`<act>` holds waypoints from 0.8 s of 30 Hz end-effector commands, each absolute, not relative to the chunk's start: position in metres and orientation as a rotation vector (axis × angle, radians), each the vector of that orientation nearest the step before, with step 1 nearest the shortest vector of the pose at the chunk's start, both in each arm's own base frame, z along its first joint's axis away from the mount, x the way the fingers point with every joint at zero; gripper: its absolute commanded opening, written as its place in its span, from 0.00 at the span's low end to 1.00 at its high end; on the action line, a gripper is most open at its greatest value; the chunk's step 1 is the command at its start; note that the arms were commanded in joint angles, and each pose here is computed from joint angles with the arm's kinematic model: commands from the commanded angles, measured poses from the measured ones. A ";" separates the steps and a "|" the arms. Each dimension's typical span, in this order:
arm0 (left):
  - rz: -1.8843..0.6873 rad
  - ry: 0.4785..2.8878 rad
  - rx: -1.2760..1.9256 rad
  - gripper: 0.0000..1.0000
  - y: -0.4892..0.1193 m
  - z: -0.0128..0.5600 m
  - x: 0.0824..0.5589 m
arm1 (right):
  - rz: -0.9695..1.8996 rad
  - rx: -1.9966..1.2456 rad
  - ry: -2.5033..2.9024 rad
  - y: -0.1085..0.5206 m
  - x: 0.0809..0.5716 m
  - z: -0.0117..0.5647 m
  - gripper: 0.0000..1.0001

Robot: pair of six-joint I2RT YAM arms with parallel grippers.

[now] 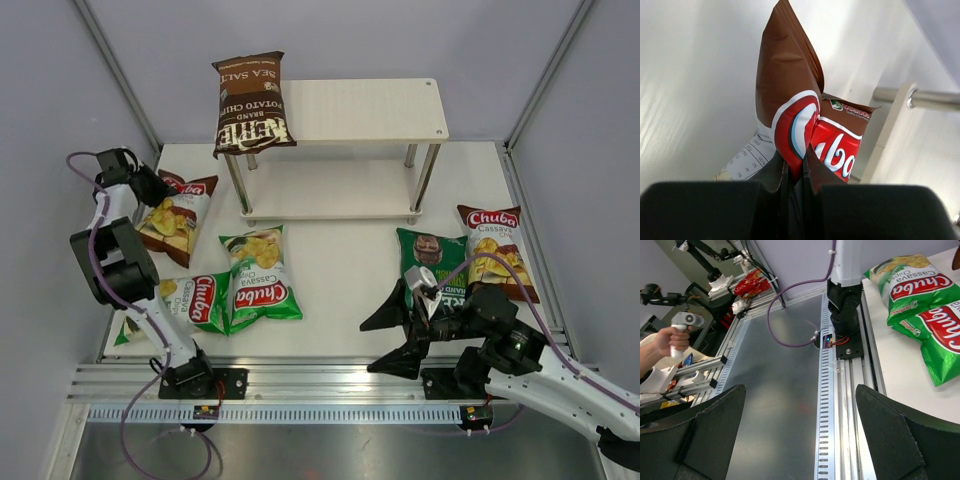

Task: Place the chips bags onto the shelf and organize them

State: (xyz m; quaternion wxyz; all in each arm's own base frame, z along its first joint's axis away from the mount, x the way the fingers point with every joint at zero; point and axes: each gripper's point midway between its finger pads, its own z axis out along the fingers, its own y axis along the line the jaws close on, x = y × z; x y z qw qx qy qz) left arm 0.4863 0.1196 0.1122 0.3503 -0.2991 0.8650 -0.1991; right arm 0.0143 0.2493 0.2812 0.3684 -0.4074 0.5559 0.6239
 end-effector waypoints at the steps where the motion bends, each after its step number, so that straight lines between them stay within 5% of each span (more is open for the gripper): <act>1: -0.399 1.950 -0.833 0.00 0.144 0.194 0.497 | 1.541 -0.979 1.419 0.253 0.030 0.293 0.99; 8: -0.353 1.724 -0.945 0.00 0.138 0.264 0.448 | 1.482 -0.844 1.472 0.263 0.056 0.292 0.99; 17: -0.281 1.512 -1.036 0.00 0.101 0.339 0.307 | 1.487 -0.614 1.517 0.283 0.092 0.308 0.99; 24: -0.462 1.385 -0.928 0.00 0.034 0.406 0.210 | 1.663 -0.585 1.577 0.347 0.108 0.301 0.99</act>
